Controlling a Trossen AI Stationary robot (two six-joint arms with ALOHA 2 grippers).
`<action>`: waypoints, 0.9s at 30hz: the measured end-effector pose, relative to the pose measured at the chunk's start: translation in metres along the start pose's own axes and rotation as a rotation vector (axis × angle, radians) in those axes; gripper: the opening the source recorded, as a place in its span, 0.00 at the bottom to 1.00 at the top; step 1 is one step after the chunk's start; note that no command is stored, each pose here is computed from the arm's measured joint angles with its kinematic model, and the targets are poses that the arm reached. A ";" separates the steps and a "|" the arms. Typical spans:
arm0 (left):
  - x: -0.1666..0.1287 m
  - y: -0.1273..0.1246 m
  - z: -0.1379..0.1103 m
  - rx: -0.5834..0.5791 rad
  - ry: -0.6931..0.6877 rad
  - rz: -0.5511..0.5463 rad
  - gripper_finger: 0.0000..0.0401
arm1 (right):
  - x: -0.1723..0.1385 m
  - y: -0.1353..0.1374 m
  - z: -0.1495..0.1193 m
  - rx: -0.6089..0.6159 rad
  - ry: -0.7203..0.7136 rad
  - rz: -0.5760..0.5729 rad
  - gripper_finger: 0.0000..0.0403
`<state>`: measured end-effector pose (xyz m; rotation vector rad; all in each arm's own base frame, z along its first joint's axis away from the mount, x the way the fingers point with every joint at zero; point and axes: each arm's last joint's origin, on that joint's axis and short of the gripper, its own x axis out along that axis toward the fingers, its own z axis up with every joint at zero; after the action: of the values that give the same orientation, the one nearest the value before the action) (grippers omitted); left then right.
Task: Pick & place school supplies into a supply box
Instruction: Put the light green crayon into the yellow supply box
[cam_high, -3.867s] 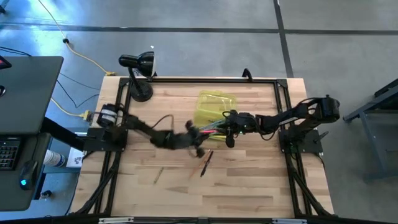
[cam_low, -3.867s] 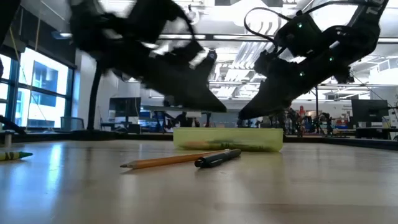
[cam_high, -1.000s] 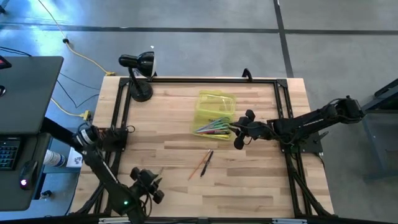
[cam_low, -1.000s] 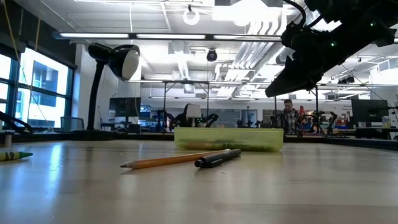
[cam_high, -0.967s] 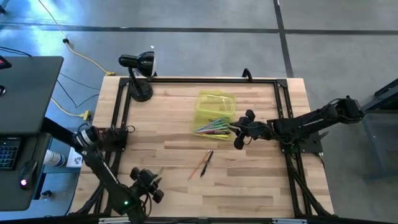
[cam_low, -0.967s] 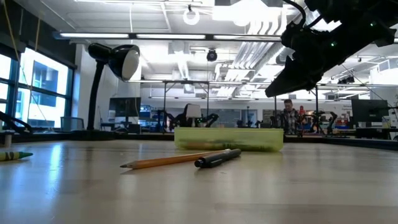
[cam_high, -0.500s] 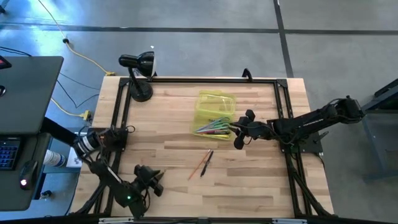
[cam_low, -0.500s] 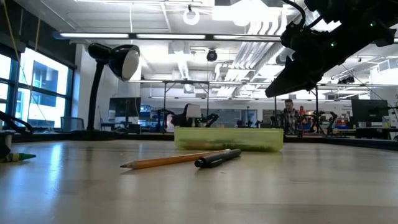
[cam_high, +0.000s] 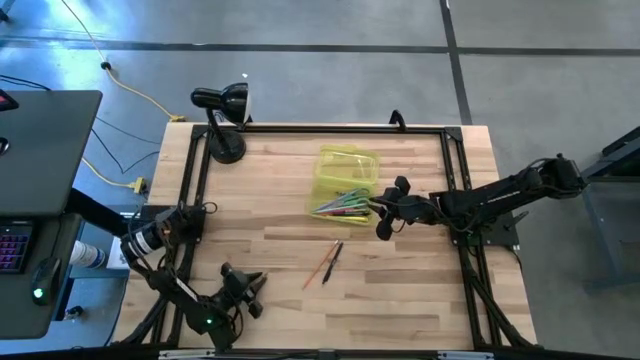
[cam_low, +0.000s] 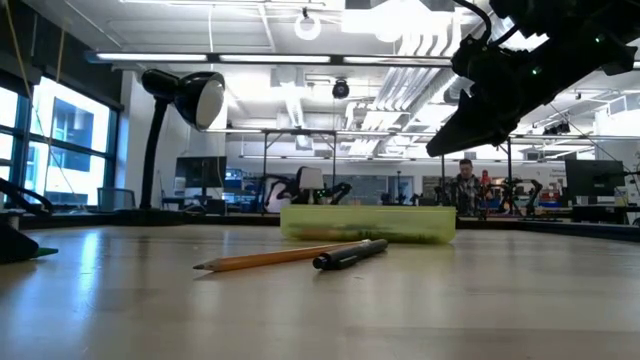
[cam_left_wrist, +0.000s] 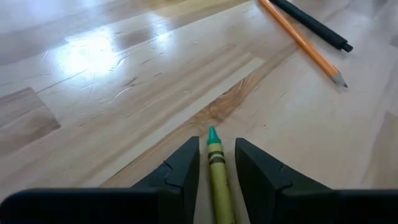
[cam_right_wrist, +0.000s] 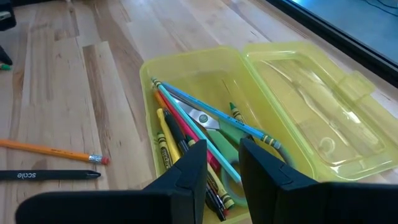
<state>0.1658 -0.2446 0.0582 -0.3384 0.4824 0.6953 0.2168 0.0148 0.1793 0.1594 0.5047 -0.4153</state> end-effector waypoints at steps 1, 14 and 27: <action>-0.001 0.000 -0.001 0.002 0.004 -0.002 0.34 | 0.000 0.000 0.000 0.000 0.001 0.003 0.18; -0.002 0.000 -0.002 -0.002 0.003 -0.010 0.18 | 0.000 0.000 0.000 -0.004 0.000 -0.001 0.18; 0.014 -0.004 0.029 -0.012 -0.093 0.036 0.08 | 0.000 0.000 0.001 0.000 -0.007 0.003 0.18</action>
<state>0.1870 -0.2268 0.0755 -0.3082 0.3966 0.7459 0.2173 0.0148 0.1800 0.1588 0.4972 -0.4132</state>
